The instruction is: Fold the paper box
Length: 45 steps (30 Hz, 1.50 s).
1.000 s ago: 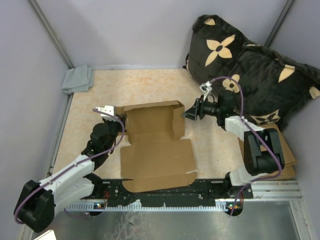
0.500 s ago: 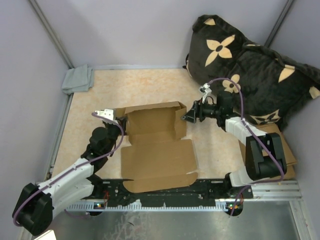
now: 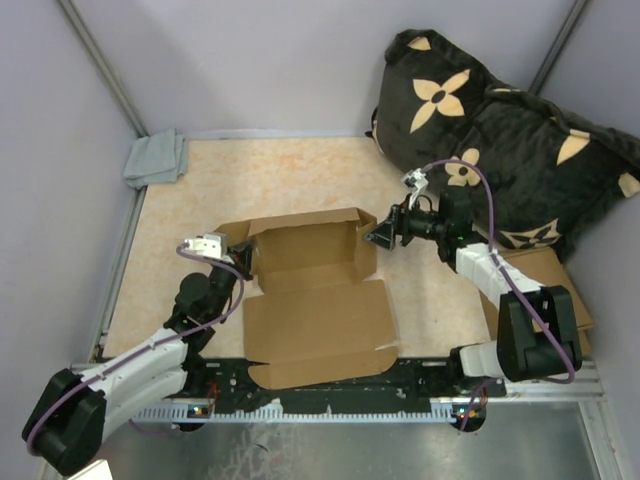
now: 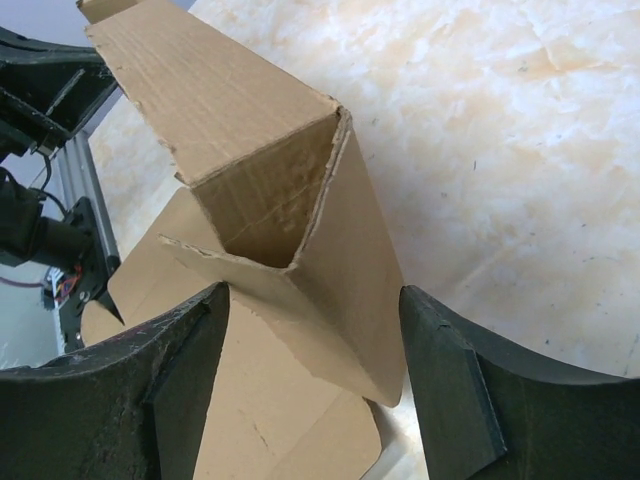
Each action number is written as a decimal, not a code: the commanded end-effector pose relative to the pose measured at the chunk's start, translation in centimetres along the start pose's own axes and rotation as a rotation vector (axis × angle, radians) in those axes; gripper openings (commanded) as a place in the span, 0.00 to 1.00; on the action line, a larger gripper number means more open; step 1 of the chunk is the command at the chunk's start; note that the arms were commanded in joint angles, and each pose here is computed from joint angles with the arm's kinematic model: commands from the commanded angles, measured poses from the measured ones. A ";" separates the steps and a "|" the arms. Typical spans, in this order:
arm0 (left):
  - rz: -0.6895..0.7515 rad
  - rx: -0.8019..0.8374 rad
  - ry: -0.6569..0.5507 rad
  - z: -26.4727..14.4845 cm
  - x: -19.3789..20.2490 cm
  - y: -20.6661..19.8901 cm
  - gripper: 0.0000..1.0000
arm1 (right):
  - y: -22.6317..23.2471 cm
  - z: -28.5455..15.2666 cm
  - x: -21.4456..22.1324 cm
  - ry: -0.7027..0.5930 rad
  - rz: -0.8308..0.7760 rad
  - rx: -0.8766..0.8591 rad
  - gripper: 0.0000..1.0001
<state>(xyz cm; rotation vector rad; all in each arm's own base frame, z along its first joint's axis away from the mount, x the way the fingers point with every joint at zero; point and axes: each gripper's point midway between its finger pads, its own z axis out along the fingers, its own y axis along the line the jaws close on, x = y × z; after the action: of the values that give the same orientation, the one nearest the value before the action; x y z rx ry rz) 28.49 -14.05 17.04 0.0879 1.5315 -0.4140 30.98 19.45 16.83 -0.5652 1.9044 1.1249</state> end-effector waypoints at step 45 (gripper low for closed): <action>0.114 0.134 -0.072 -2.7 2.0 -1.6 0.00 | 2.5 -0.3 2.7 -0.103 -0.114 0.135 0.64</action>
<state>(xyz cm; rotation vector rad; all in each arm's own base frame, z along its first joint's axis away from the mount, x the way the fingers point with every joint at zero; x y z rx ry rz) 26.50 -15.01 17.41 0.2144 1.3949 -0.4173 26.99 20.62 14.94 -0.5154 1.8665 1.0147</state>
